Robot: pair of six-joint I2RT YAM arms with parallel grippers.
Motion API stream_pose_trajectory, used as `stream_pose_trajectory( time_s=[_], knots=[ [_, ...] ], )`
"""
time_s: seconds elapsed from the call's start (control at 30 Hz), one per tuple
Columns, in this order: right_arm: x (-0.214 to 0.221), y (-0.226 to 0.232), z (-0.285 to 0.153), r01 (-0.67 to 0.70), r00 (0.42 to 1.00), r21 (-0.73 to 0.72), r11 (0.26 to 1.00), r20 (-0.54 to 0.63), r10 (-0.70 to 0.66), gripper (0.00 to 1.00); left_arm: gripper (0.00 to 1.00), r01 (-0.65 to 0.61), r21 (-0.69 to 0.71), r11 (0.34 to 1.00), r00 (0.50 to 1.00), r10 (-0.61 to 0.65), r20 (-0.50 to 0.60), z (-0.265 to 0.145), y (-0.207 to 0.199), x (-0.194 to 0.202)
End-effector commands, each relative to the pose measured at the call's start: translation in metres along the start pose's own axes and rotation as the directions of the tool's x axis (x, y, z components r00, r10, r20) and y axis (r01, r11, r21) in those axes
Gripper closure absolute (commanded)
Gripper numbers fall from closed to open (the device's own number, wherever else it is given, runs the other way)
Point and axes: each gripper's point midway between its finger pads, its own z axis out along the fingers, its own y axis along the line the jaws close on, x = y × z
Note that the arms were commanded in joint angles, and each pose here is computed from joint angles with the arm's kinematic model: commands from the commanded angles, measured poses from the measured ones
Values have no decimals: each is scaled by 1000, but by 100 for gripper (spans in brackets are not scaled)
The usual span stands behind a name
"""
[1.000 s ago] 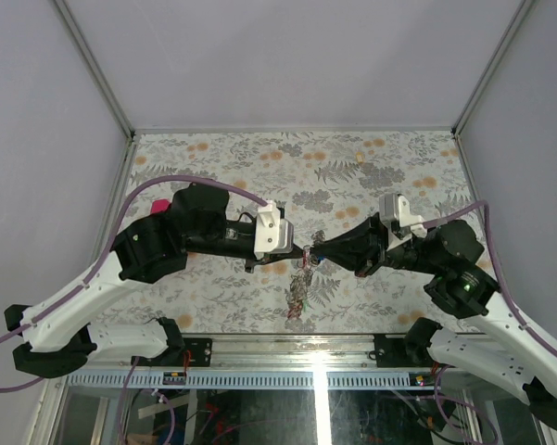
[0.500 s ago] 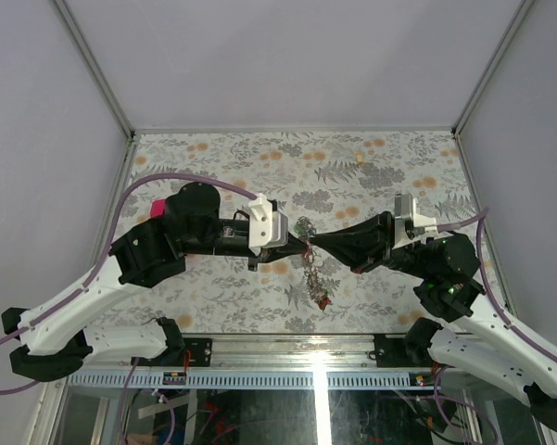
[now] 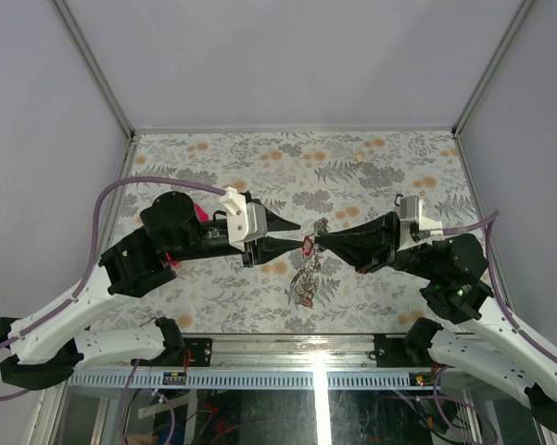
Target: Put the keys on the keyring
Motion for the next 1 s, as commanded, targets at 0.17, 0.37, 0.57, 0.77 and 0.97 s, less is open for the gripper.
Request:
stream_pose_trajectory(
  time_s=[0.17,0.37,0.57,0.77,0.97],
  knots=[
    [-51,10,1,101,988,-19,995,117,-98,100,64,88,2,996,977,-86,193,10,-1,-28],
    [-52,12,1,103,988,-27,994,121,-99,100,72,102,23,995,976,-104,191,13,-5,-24],
    [-52,13,1,102,988,-34,994,121,-97,100,84,93,69,993,980,-103,169,18,-12,-19],
    [-54,14,0,104,987,-34,994,126,-99,100,83,94,120,988,983,-111,145,22,-19,-14],
    [-55,14,-1,110,986,-28,994,126,-105,100,88,90,116,989,984,-106,141,20,-19,-14]
  ],
)
